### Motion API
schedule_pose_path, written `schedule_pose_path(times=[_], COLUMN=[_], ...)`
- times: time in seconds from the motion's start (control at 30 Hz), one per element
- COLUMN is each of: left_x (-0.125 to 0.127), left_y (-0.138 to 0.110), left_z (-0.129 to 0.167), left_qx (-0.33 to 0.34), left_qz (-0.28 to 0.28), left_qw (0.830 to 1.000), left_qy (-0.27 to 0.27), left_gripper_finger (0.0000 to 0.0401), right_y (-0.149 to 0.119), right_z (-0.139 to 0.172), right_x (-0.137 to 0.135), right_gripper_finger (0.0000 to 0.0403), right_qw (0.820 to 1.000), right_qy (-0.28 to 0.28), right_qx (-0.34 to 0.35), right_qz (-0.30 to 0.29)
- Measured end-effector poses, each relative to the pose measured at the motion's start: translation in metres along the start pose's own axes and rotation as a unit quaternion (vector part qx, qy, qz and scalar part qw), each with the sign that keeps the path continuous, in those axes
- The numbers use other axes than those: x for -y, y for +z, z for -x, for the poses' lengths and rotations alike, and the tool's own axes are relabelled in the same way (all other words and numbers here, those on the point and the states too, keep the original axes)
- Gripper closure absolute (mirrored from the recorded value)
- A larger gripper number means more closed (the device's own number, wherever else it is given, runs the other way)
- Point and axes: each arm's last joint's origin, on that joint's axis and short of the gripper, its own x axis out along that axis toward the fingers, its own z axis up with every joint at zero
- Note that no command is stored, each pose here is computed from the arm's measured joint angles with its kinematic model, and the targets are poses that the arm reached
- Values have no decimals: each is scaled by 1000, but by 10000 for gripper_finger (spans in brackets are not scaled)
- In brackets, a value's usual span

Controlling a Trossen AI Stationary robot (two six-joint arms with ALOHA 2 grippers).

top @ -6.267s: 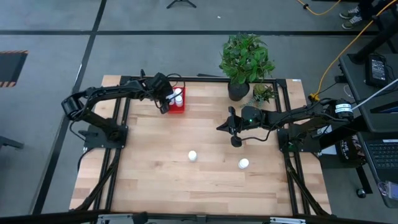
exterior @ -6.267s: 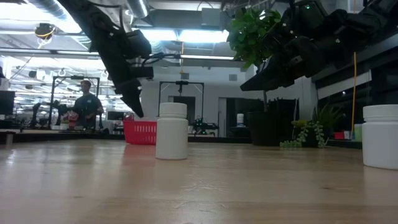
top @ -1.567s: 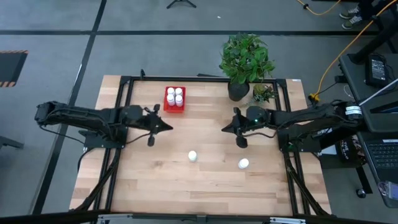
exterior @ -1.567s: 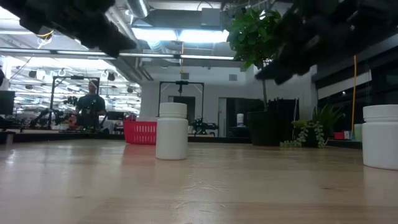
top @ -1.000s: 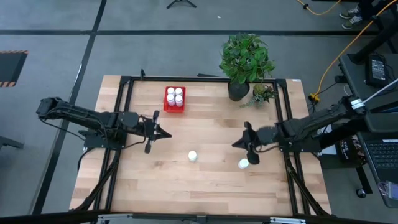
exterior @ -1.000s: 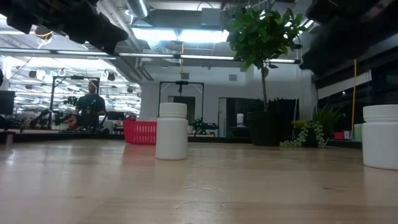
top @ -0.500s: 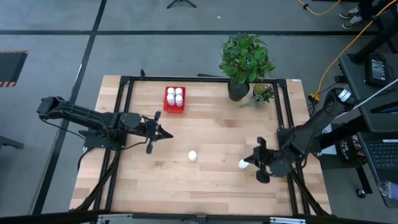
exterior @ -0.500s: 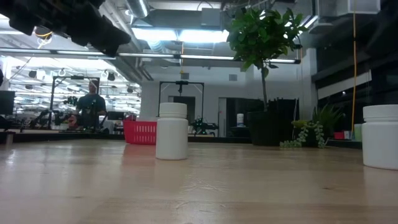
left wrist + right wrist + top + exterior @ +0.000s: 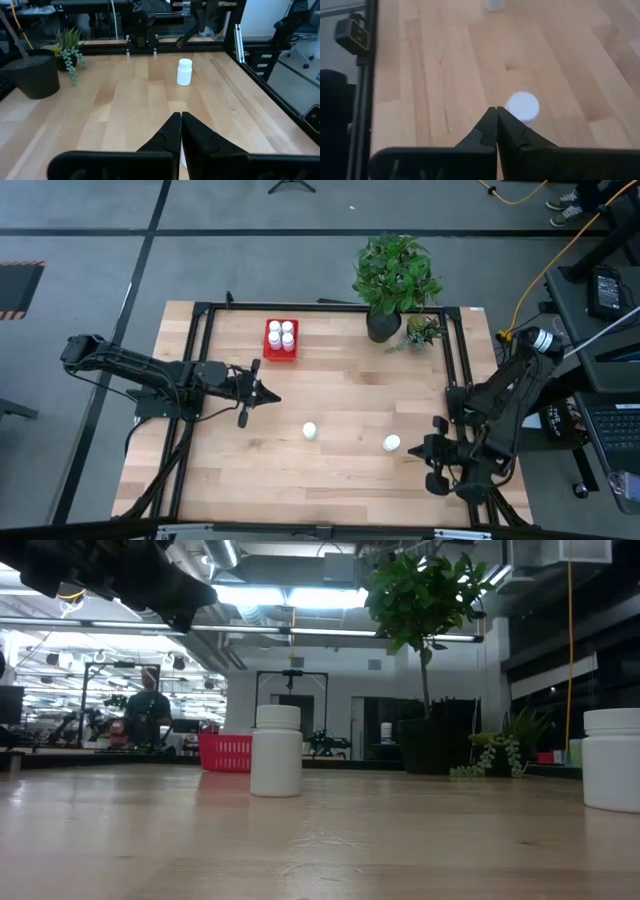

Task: Pick and place pill bottles into a basket
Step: Put the white pill bottle into the red bin

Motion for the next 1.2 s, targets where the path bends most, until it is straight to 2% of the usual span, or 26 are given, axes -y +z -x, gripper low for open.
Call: schedule_pose_path(times=[0.33,0.5,0.77,0.93,1.2], left_x=[0,0,0,0,0], left_y=[-1,-1,-1,-1,-1], left_z=[0,0,0,0,0], left_qx=[-4,-4,-7,-6,-6], left_qz=[-1,-1,-1,-1,9], left_qw=[1000,1000,1000,1000,1000], left_qy=[0,0,0,0,0], left_gripper_finger=[399,393,399,396,396], right_y=[-30,-30,-48,-58,-73], right_z=[-19,-19,-11,-17,-34], right_x=[1,0,-14,-21,-29], right_gripper_finger=[394,393,396,385,366], right_qw=[998,998,998,997,996], right_qy=[-44,-44,-7,-7,-23], right_qx=[-12,10,54,51,40], right_qz=[-39,-36,-17,-59,-73])
